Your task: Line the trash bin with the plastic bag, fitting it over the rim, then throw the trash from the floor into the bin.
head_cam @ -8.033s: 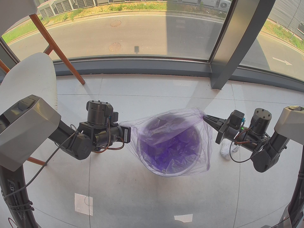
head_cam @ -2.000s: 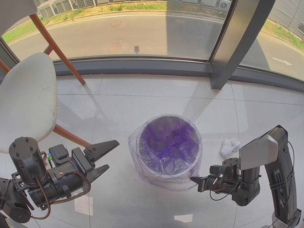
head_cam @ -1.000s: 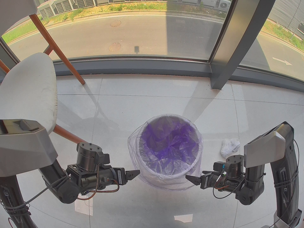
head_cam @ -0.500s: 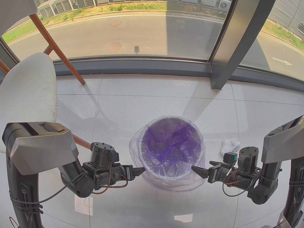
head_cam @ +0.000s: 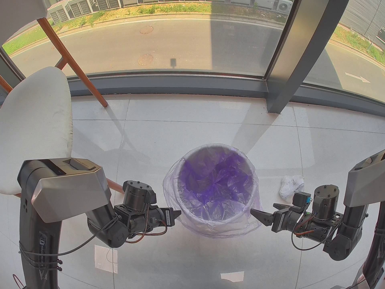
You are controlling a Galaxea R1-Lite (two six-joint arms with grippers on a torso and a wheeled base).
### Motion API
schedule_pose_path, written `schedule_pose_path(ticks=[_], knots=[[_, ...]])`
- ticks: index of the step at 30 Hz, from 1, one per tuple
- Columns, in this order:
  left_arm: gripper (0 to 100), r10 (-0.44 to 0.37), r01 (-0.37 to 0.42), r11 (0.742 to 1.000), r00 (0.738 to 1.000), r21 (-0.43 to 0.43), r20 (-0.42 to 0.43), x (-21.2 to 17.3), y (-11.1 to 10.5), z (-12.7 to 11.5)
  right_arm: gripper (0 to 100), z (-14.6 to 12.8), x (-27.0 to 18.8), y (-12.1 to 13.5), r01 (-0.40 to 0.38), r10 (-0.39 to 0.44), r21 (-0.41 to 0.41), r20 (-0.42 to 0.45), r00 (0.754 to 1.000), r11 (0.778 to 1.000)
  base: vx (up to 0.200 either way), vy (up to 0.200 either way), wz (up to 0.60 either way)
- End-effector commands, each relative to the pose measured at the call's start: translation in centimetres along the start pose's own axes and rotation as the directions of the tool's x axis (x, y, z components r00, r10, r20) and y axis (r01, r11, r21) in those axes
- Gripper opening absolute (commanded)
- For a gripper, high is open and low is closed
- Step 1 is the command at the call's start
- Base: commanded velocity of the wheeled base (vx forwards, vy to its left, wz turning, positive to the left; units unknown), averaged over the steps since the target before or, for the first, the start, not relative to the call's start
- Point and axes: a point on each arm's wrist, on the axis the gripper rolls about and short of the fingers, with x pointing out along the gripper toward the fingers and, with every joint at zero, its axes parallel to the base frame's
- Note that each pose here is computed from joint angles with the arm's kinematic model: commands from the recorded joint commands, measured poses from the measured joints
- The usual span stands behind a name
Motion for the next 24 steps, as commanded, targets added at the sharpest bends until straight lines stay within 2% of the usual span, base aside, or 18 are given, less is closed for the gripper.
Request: schedule_pose_path(ticks=[1, 7, 10, 18, 24], knots=[[0, 0.002, -0.002, 1.000, 1.000, -0.001, -0.006, 0.4, 0.1, -0.2, 100, 0.1, -0.4, 0.0, 0.000, 0.000, 0.001, 0.005, 1.000, 1.000, 0.000, 0.000, 0.00], [0, 0.003, -0.003, 1.000, 1.000, 0.001, 0.002, 1.7, 0.4, 0.0, 100, 0.0, -0.7, -0.4, 0.017, -0.017, 0.009, -0.001, 1.000, 1.000, 0.000, 0.000, 0.00], [0, 0.015, -0.015, 1.000, 1.000, 0.001, -0.027, 2.6, 0.4, -0.1, 100, 0.1, -1.0, -0.7, 0.027, -0.027, 0.014, 0.000, 1.000, 1.000, 0.000, 0.000, 0.00], [0, 0.091, -0.092, 0.996, 0.992, -0.003, -0.088, 5.0, -0.2, 1.8, 100, -0.3, -2.1, -1.2, 0.060, -0.060, 0.029, -0.024, 0.998, 0.998, 0.000, 0.000, 0.00], [0, 0.093, -0.093, 0.996, 0.993, 0.002, -0.077, 6.4, -0.3, 2.5, 100, -0.2, -2.5, -1.9, 0.087, -0.086, 0.042, -0.021, 0.996, 0.995, 0.000, 0.000, 0.00]])
